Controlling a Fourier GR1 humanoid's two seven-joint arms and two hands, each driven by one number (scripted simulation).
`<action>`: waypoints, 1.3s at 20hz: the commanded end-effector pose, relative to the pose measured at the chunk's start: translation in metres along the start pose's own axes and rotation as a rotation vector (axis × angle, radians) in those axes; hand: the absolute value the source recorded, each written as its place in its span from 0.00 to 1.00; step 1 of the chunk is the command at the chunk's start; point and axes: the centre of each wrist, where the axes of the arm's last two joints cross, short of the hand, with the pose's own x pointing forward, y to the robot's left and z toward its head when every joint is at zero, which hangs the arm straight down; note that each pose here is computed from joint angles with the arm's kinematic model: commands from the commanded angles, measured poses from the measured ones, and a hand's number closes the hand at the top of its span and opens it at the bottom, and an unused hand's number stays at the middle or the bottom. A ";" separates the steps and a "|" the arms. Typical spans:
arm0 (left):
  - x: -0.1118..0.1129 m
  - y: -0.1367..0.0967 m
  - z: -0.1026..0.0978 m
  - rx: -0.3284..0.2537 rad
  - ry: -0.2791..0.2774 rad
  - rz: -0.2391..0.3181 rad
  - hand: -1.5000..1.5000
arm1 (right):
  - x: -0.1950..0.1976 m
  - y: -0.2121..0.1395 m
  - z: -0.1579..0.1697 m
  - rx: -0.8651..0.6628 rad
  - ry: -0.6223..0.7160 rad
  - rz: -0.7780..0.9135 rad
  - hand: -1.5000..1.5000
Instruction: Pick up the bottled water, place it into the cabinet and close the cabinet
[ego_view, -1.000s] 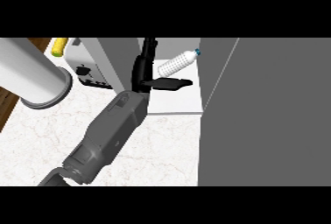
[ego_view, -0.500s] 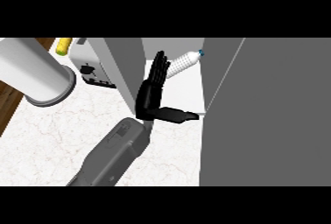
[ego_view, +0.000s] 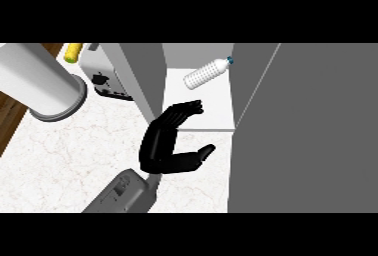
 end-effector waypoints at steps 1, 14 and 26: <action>0.021 0.020 0.024 -0.007 0.035 0.008 1.00 | 0.022 -0.007 0.000 0.157 0.018 0.104 1.00; 0.068 0.077 0.088 0.143 -0.019 -0.027 0.00 | 0.049 0.016 -0.006 0.462 -0.033 0.129 1.00; 0.109 0.114 0.134 0.203 -0.006 0.031 0.00 | 0.050 0.037 -0.018 0.707 -0.019 0.078 1.00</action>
